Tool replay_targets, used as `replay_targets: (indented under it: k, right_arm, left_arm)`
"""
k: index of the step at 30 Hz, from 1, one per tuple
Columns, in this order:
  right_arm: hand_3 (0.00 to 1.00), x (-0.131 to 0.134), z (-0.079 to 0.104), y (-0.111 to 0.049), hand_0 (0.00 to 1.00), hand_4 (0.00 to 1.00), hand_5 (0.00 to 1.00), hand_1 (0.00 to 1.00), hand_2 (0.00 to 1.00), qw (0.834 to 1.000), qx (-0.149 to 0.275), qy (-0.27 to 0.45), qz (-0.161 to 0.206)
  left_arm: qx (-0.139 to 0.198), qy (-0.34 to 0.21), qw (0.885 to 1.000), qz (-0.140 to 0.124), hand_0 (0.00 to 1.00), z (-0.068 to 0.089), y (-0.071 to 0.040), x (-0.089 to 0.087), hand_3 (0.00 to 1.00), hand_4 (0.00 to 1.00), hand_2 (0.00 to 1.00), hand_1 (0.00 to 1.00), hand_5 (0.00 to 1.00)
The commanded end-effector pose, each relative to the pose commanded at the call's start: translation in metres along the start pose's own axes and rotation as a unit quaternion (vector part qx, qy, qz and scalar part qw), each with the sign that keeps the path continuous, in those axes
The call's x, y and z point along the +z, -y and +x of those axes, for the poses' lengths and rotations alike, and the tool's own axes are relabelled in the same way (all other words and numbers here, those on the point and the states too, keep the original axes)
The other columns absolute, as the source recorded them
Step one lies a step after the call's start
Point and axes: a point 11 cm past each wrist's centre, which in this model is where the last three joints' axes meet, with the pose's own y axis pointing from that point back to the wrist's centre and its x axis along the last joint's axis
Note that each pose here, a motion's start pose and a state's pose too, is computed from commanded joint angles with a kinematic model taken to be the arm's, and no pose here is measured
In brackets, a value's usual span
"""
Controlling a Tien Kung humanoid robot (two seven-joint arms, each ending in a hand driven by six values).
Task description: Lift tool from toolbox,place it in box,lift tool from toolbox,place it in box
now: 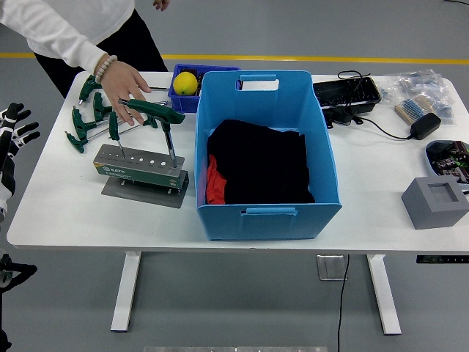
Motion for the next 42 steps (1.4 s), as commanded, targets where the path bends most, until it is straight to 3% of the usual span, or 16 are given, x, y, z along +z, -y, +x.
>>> replay_targets:
  k: [11, 12, 16, 17, 18, 20, 27, 29, 30, 31, 35, 37, 41, 42]
  right_arm:
    - [0.572, 0.002, 0.000, 0.000, 0.669, 0.772, 0.684, 0.643, 0.724, 1.000, 0.000, -0.001, -0.002]
    - [0.572, 0.002, 0.000, 0.000, 0.668, 0.772, 0.683, 0.643, 0.724, 1.000, 0.000, -0.001, -0.002]
    - [0.572, 0.003, 0.001, 0.000, 0.668, 0.772, 0.683, 0.643, 0.724, 1.000, 0.000, -0.002, -0.003]
    - [0.572, 0.003, 0.001, 0.000, 0.668, 0.772, 0.683, 0.643, 0.724, 1.000, 0.000, -0.002, -0.004]
    - [0.572, 0.003, 0.001, 0.000, 0.669, 0.772, 0.684, 0.643, 0.723, 1.000, 0.000, -0.003, -0.004]
    - [0.572, 0.003, 0.001, 0.000, 0.669, 0.772, 0.684, 0.643, 0.723, 1.000, 0.000, -0.003, -0.004]
    - [0.572, 0.004, 0.001, 0.000, 0.668, 0.772, 0.682, 0.643, 0.722, 1.000, -0.001, -0.002, -0.006]
    - [0.572, 0.005, 0.001, 0.000, 0.668, 0.772, 0.682, 0.643, 0.722, 1.000, -0.001, -0.002, -0.007]
    - [0.571, 0.005, 0.000, 0.000, 0.669, 0.772, 0.683, 0.643, 0.722, 1.000, -0.001, -0.002, -0.007]
    - [0.571, 0.005, 0.000, 0.000, 0.669, 0.772, 0.683, 0.643, 0.722, 1.000, -0.001, -0.003, -0.008]
    - [0.571, 0.005, 0.000, 0.000, 0.669, 0.772, 0.683, 0.643, 0.722, 1.000, -0.002, -0.003, -0.009]
    - [0.571, 0.006, 0.000, 0.000, 0.668, 0.773, 0.685, 0.643, 0.721, 1.000, -0.002, -0.005, -0.009]
    - [0.571, 0.007, 0.000, 0.000, 0.668, 0.773, 0.685, 0.643, 0.721, 1.000, -0.003, -0.005, -0.011]
    - [0.571, 0.007, 0.000, 0.000, 0.668, 0.774, 0.684, 0.643, 0.721, 1.000, -0.003, -0.005, -0.011]
  left_arm:
    - [0.010, 0.034, 0.999, -0.019, 0.654, 0.002, 0.002, 0.010, 0.729, 0.885, 0.794, 0.693, 0.723]
    - [0.009, 0.044, 0.999, -0.024, 0.704, 0.002, 0.003, 0.013, 0.743, 0.887, 0.830, 0.736, 0.711]
    - [-0.006, 0.112, 0.992, -0.058, 0.704, -0.002, 0.010, 0.032, 0.743, 0.887, 0.830, 0.736, 0.711]
    - [-0.016, 0.138, 0.988, -0.070, 0.704, -0.006, 0.014, 0.039, 0.743, 0.887, 0.830, 0.736, 0.711]
    - [-0.026, 0.162, 0.983, -0.080, 0.774, -0.010, 0.017, 0.046, 0.767, 0.941, 0.881, 0.806, 0.723]
    - [-0.044, 0.208, 0.972, -0.097, 0.774, -0.019, 0.022, 0.056, 0.767, 0.941, 0.881, 0.806, 0.723]
    - [-0.129, 0.363, 0.912, -0.141, 0.842, -0.066, 0.042, 0.083, 0.792, 0.998, 0.924, 0.860, 0.746]
    - [-0.164, 0.401, 0.889, -0.149, 0.842, -0.083, 0.048, 0.086, 0.792, 0.998, 0.924, 0.860, 0.746]
    - [-0.180, 0.417, 0.878, -0.150, 0.932, -0.091, 0.049, 0.086, 0.851, 0.998, 0.978, 0.926, 0.722]
    - [-0.194, 0.431, 0.869, -0.149, 0.932, -0.098, 0.051, 0.085, 0.851, 0.998, 0.978, 0.926, 0.722]
    - [-0.259, 0.498, 0.812, -0.162, 0.932, -0.131, 0.055, 0.086, 0.851, 0.998, 0.978, 0.926, 0.722]
    - [-0.282, 0.521, 0.788, -0.169, 0.955, -0.144, 0.056, 0.085, 0.890, 0.998, 0.998, 0.957, 0.665]
    - [-0.329, 0.557, 0.743, -0.173, 0.955, -0.171, 0.055, 0.075, 0.890, 0.998, 0.998, 0.957, 0.665]
    - [-0.335, 0.561, 0.737, -0.172, 0.955, -0.175, 0.055, 0.073, 0.889, 0.998, 0.973, 0.949, 0.636]
